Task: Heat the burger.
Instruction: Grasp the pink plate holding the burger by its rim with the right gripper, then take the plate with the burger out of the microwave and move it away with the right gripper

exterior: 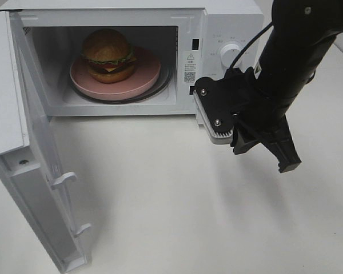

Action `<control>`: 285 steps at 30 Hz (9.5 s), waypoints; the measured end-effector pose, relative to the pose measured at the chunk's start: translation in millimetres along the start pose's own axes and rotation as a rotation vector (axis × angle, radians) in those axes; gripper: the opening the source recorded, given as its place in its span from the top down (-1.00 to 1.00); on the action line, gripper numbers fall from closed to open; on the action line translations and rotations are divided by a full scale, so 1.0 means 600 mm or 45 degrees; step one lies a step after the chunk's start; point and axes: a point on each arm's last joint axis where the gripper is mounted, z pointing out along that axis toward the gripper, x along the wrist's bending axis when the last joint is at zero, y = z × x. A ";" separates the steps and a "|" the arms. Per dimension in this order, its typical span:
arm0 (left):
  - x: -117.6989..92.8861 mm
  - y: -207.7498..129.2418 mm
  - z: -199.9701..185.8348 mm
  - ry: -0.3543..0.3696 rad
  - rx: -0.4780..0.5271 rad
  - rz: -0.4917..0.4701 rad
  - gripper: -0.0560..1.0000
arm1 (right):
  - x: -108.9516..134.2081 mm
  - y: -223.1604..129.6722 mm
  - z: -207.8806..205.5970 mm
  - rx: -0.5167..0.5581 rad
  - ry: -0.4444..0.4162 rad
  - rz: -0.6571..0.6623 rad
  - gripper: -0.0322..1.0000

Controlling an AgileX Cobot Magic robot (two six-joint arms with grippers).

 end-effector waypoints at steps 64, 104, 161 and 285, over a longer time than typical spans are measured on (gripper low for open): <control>0.000 0.000 0.000 0.000 0.000 0.000 -0.98 | -0.180 0.150 0.075 -0.168 -0.586 -0.044 -0.61; 0.000 0.000 0.000 0.000 0.000 0.000 -0.98 | -0.276 0.175 0.220 -0.200 -0.535 0.127 -0.54; 0.000 0.000 0.000 0.000 0.000 0.000 -0.98 | -0.216 0.174 0.175 -0.130 -0.492 -0.111 0.78; 0.000 0.000 0.000 0.000 0.000 0.000 -0.98 | 0.243 -0.090 -0.097 0.283 -0.571 0.804 0.78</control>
